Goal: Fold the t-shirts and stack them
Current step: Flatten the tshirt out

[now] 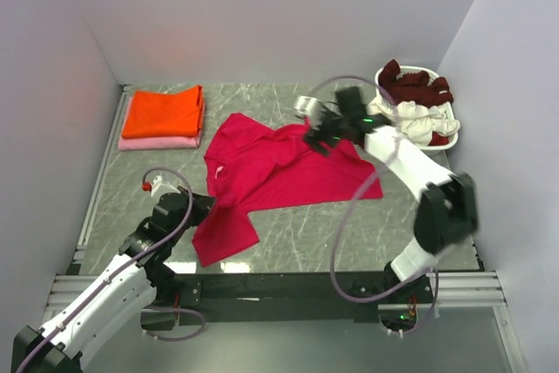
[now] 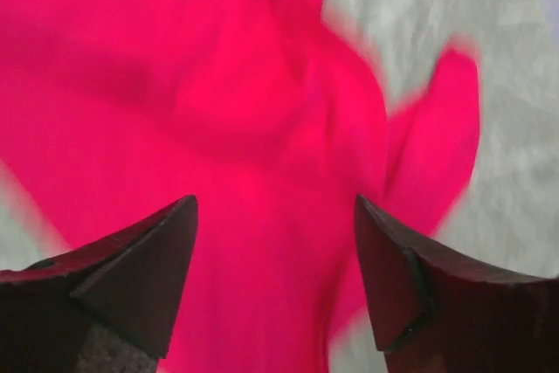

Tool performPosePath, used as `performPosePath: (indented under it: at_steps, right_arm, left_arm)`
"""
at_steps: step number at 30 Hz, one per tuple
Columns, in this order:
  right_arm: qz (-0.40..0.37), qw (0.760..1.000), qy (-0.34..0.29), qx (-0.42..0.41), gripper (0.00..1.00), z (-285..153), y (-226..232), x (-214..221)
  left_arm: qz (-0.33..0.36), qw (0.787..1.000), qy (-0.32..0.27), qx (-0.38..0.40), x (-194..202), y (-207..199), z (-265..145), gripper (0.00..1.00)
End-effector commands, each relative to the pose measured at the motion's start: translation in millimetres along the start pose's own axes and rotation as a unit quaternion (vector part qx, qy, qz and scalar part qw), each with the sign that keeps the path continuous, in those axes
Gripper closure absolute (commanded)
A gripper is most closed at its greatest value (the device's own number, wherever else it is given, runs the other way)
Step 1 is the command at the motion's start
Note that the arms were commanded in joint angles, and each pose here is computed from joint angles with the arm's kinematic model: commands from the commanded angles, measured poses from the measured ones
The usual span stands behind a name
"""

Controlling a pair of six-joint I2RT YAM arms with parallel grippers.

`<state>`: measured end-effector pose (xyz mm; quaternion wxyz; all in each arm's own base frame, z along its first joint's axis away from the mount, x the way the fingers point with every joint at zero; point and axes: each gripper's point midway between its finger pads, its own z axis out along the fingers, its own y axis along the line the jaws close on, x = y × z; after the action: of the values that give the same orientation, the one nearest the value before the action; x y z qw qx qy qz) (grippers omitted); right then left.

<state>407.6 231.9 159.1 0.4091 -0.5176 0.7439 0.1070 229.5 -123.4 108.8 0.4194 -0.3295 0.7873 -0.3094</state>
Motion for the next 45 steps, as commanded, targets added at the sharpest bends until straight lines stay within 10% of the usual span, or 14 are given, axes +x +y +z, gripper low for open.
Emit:
performPosePath:
  at_steps: [1, 9, 24, 30, 36, 45]
  right_arm:
    - [-0.126, 0.979, -0.002, -0.160, 0.27, -88, 70, 45]
    - [-0.135, 0.973, 0.154, -0.111, 0.28, -75, 85, 169]
    - [-0.123, 0.962, 0.221, -0.107, 0.33, -46, 74, 205]
    - [-0.113, 0.958, 0.237, -0.114, 0.55, -42, 73, 210]
    - [-0.119, 0.944, 0.247, -0.184, 1.00, -74, 103, 210]
    - [-0.157, 0.910, 0.270, -0.272, 0.96, -203, 195, 236]
  left_arm:
    - [-0.023, 0.999, 0.001, 0.030, -2, -14, -3, 1.00]
    - [-0.027, 0.999, -0.006, 0.043, -14, -29, -21, 1.00]
    - [-0.034, 0.998, 0.013, 0.049, -16, -40, -43, 1.00]
    - [-0.036, 0.998, 0.009, 0.057, -24, -49, -53, 1.00]
    - [-0.039, 0.997, 0.029, 0.059, -22, -56, -64, 1.00]
    - [0.004, 0.977, 0.209, 0.052, 26, -59, -116, 0.99]
